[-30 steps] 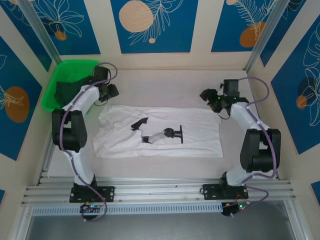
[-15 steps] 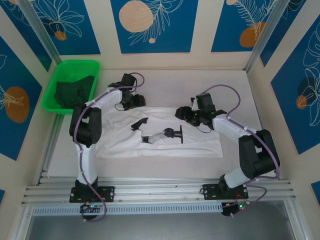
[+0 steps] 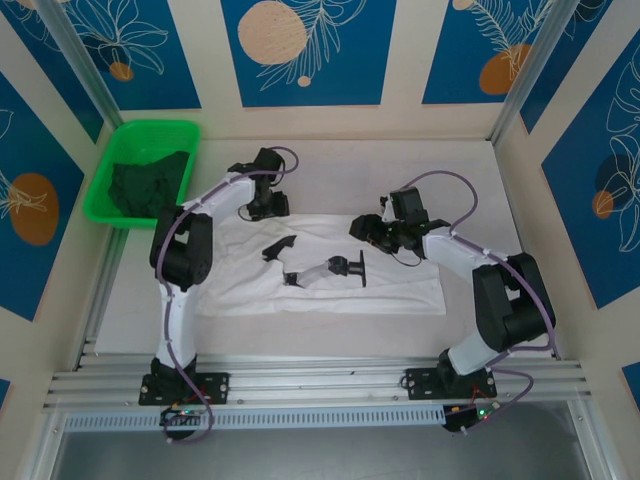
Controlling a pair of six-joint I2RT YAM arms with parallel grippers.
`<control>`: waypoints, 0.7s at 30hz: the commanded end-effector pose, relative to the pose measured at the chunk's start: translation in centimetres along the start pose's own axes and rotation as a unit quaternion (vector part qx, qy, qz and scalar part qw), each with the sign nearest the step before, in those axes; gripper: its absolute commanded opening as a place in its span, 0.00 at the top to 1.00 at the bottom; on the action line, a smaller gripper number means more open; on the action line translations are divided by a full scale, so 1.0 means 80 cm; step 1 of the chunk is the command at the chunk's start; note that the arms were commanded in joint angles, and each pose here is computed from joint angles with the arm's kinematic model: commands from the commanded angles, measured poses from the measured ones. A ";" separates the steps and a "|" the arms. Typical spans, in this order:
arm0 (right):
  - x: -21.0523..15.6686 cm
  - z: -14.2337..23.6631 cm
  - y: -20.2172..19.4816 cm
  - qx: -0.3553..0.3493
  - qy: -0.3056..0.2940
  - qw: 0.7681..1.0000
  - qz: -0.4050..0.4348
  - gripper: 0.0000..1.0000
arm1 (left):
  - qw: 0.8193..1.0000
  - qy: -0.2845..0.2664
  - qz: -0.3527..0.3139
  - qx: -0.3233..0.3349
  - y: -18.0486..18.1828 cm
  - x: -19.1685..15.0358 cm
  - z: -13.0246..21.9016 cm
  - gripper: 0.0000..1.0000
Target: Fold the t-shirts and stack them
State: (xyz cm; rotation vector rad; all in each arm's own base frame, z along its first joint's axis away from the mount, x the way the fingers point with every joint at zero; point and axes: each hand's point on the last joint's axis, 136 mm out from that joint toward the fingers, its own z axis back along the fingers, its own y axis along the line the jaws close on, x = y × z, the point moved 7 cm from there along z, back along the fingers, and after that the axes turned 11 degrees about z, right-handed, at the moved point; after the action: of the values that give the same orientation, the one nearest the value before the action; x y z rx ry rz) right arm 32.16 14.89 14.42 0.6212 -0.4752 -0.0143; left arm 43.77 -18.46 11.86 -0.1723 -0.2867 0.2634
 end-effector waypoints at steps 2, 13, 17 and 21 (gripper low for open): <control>0.008 0.000 0.005 0.006 -0.003 1.000 0.015 0.37 | 1.000 0.008 0.000 0.010 -0.003 -0.003 -0.005 0.52; 0.008 0.002 0.005 0.004 -0.003 1.000 0.015 0.37 | 1.000 0.015 -0.005 0.021 -0.004 -0.010 -0.014 0.60; 0.008 0.002 0.005 0.004 -0.004 1.000 0.016 0.37 | 1.000 0.012 -0.002 0.027 -0.004 -0.010 -0.015 0.66; 0.009 0.002 0.006 0.006 -0.005 1.000 0.016 0.38 | 0.999 0.008 0.001 0.032 -0.002 -0.009 -0.016 0.72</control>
State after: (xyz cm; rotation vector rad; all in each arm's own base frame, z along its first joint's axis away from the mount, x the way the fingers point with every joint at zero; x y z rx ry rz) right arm 32.19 14.90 14.25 0.6179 -0.4723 -0.0093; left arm 43.57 -18.64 10.29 -0.1363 -0.2612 0.2737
